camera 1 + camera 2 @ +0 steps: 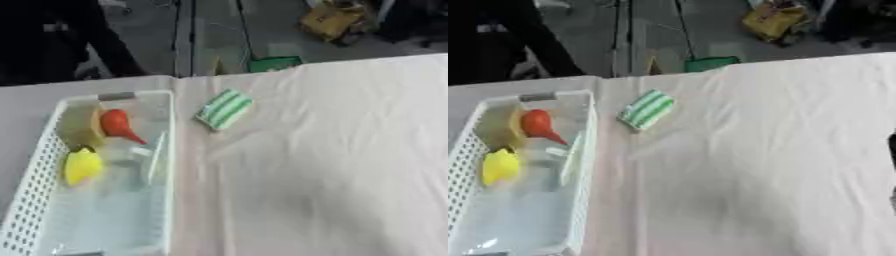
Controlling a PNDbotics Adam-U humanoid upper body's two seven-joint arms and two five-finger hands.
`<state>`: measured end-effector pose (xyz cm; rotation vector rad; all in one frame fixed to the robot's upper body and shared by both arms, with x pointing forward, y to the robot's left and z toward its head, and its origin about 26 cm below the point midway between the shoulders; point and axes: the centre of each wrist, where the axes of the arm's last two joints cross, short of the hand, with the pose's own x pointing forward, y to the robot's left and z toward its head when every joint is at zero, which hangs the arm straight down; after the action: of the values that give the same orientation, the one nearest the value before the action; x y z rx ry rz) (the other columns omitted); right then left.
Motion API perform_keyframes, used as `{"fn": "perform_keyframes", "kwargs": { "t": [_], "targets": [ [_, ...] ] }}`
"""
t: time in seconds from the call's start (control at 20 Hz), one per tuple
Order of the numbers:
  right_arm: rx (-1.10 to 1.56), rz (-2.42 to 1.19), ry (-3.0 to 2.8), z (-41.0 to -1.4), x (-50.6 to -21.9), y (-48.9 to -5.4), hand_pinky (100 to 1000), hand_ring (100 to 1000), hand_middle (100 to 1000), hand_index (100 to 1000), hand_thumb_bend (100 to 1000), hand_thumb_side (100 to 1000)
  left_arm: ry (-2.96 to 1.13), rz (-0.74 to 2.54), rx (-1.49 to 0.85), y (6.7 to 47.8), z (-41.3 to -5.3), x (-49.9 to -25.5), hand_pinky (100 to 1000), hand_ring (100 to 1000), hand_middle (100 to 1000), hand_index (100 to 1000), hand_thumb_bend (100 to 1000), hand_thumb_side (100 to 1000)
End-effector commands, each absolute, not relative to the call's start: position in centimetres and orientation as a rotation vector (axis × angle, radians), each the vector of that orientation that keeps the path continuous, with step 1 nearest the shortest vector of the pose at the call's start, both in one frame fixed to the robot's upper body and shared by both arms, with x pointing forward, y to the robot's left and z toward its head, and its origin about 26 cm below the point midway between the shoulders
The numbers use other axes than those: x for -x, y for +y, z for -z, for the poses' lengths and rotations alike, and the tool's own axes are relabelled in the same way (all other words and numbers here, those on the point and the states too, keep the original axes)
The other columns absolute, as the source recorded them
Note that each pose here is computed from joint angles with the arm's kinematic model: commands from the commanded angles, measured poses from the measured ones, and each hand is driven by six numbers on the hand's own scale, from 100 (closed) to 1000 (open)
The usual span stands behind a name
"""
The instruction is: Pick up objects on the table and place them in the box.
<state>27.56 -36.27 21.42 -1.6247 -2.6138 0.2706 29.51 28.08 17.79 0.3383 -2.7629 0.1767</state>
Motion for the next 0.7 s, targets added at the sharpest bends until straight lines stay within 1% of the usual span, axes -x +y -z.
{"fn": "perform_keyframes", "kwargs": {
  "t": [0.05, 0.15, 0.2, 0.25, 0.4, 0.5, 0.7],
  "targets": [
    [1.637, -0.491, -2.633, -24.6, -27.5, -36.4, 837, 849, 832, 913, 206, 1000, -2.79, -0.139, -0.335, 28.2, -18.6, -29.4, 980, 917, 1000, 962, 106, 1000],
    [1.624, -0.591, -2.61, -25.9, -27.6, -36.3, 837, 849, 833, 915, 211, 1000, -2.789, -0.136, -0.331, 28.2, -18.6, -29.4, 980, 917, 1000, 962, 107, 1000],
    [1.617, -0.624, -2.603, -26.3, -27.6, -36.2, 842, 855, 839, 927, 252, 1000, -2.789, -0.135, -0.329, 28.2, -18.6, -29.4, 981, 916, 1000, 961, 107, 1000],
    [1.603, -0.73, -2.594, -27.4, -27.7, -35.9, 846, 861, 845, 933, 265, 1000, -2.787, -0.131, -0.324, 28.1, -18.6, -29.4, 981, 916, 1000, 961, 106, 1000],
    [1.605, -0.895, -2.518, -30.1, -27.9, -35.1, 853, 872, 857, 940, 272, 1000, -2.784, -0.126, -0.316, 28.1, -18.6, -29.4, 980, 917, 1000, 961, 106, 1000],
    [1.608, -1.001, -2.47, -31.5, -27.9, -34.6, 864, 892, 871, 946, 297, 1000, -2.783, -0.123, -0.312, 28.0, -18.6, -29.4, 980, 917, 1000, 961, 106, 1000],
    [1.582, -1.372, -2.275, -34.0, -27.9, -33.2, 890, 929, 910, 976, 311, 1000, -2.777, -0.114, -0.3, 27.9, -18.5, -29.4, 980, 916, 1000, 961, 106, 1000]
  ]
}}
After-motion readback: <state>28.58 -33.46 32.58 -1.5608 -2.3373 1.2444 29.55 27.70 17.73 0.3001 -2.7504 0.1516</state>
